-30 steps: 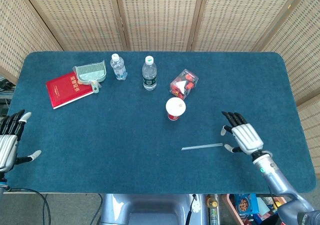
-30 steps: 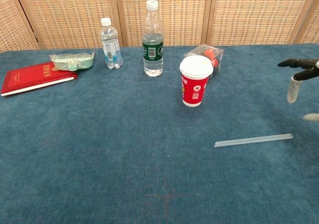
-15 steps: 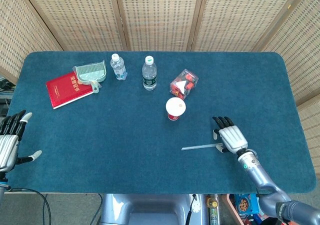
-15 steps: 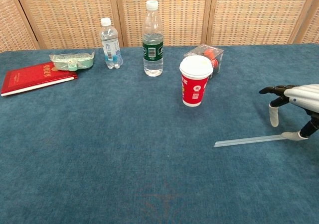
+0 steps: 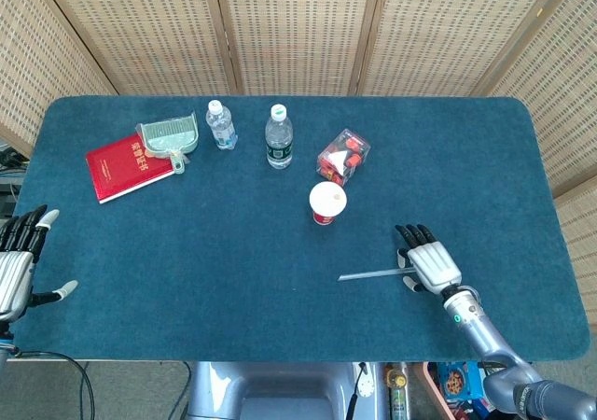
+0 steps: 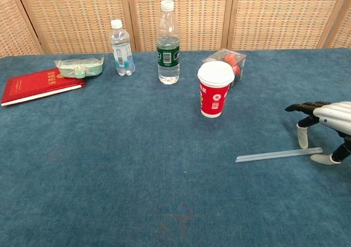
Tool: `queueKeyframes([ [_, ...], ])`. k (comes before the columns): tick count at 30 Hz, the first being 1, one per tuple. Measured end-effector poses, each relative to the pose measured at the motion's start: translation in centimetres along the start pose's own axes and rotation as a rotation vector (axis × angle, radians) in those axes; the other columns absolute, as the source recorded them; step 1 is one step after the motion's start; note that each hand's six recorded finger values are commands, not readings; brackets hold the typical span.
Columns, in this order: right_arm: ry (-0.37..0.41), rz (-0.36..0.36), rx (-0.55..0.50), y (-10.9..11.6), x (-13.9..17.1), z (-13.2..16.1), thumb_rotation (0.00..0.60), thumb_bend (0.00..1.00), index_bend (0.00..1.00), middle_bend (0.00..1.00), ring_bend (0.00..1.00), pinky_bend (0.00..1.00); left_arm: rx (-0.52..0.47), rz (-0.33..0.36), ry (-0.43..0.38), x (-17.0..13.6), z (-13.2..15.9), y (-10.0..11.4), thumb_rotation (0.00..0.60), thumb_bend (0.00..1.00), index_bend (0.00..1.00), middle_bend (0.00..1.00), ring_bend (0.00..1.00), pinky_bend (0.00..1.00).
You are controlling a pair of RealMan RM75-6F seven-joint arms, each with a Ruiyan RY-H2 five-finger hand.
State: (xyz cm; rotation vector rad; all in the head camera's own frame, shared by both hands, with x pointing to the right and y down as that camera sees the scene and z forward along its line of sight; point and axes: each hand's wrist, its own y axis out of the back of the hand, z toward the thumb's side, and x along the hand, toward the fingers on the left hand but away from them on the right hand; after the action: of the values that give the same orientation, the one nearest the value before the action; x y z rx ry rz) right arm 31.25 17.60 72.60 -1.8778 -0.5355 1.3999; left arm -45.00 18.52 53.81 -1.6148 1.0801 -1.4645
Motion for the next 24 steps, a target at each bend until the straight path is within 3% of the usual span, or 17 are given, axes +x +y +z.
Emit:
queueKeyframes([
  [15, -0.008, 0.018, 0.013, -0.5, -0.9, 0.2, 0.600, 0.41, 0.53, 0.10, 0.00, 0.00, 0.002, -0.001, 0.002, 0.0, -0.1, 0.0, 0.600, 0.06, 0.00, 0.00, 0.00, 0.00],
  [24, 0.000, 0.028, 0.018, -0.9, -1.1, 0.4, 0.600, 0.48, 0.60, 0.13, 0.00, 0.00, 0.001, -0.003, 0.003, 0.0, -0.1, -0.1, 0.600, 0.06, 0.00, 0.00, 0.00, 0.00],
])
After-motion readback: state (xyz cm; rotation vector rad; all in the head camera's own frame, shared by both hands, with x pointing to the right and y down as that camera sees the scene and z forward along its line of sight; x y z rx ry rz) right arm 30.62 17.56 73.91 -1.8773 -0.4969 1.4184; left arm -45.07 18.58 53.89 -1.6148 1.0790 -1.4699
